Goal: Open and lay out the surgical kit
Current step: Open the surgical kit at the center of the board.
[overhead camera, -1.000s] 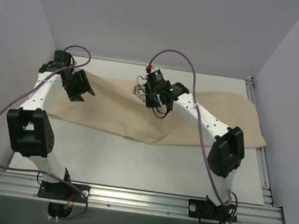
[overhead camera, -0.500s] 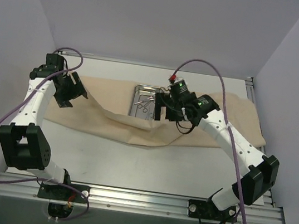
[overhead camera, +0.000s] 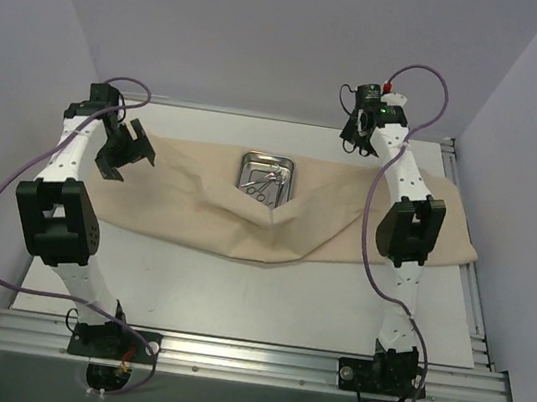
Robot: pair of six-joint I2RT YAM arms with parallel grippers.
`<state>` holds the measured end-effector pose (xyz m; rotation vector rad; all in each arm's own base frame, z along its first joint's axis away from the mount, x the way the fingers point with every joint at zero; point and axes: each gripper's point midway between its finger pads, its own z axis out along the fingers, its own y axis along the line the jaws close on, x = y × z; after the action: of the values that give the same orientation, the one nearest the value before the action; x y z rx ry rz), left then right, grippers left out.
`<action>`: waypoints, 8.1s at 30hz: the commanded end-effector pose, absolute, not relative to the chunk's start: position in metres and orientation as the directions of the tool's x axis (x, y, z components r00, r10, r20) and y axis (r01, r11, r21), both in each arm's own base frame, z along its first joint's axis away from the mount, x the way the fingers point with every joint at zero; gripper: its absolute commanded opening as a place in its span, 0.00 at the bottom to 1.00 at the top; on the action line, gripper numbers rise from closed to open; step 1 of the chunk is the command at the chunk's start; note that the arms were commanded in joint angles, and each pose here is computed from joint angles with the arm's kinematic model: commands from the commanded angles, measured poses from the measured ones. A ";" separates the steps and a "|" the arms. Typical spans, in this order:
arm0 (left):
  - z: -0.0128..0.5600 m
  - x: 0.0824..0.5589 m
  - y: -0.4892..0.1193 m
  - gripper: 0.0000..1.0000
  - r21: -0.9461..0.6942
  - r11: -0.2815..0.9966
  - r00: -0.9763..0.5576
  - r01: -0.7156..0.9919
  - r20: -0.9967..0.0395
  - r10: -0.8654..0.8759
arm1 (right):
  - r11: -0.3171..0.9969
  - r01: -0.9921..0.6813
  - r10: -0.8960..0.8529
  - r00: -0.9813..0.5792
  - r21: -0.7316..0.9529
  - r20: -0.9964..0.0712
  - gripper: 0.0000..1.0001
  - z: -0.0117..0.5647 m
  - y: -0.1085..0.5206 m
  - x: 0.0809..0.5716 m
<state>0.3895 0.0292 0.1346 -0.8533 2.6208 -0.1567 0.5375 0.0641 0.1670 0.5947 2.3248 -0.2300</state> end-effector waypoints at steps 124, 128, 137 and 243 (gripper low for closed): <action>0.159 0.324 -0.044 0.84 -0.604 0.701 -0.647 -0.380 -0.368 -0.668 | 0.851 0.405 0.525 -0.627 0.335 -0.576 0.85 0.169 0.019 0.330; 0.150 0.333 -0.052 0.69 -0.584 0.711 -0.731 -0.393 -0.270 -0.626 | 0.836 0.486 0.548 -0.731 0.253 -0.407 0.63 0.133 0.006 0.330; 0.117 0.358 -0.051 0.39 -0.346 0.845 -0.836 -0.407 -0.231 -0.498 | 0.887 0.414 0.458 -0.848 0.205 -0.268 0.32 0.079 -0.003 0.333; 0.116 0.304 0.052 0.78 -0.294 0.556 -0.513 -0.777 -0.214 -0.831 | 0.966 0.154 0.225 -0.893 0.206 -0.389 0.90 0.132 0.081 0.419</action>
<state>0.3090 0.0424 0.0944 -1.3410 2.5211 -0.2935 0.4269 0.0811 0.1125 0.3003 2.7236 0.2139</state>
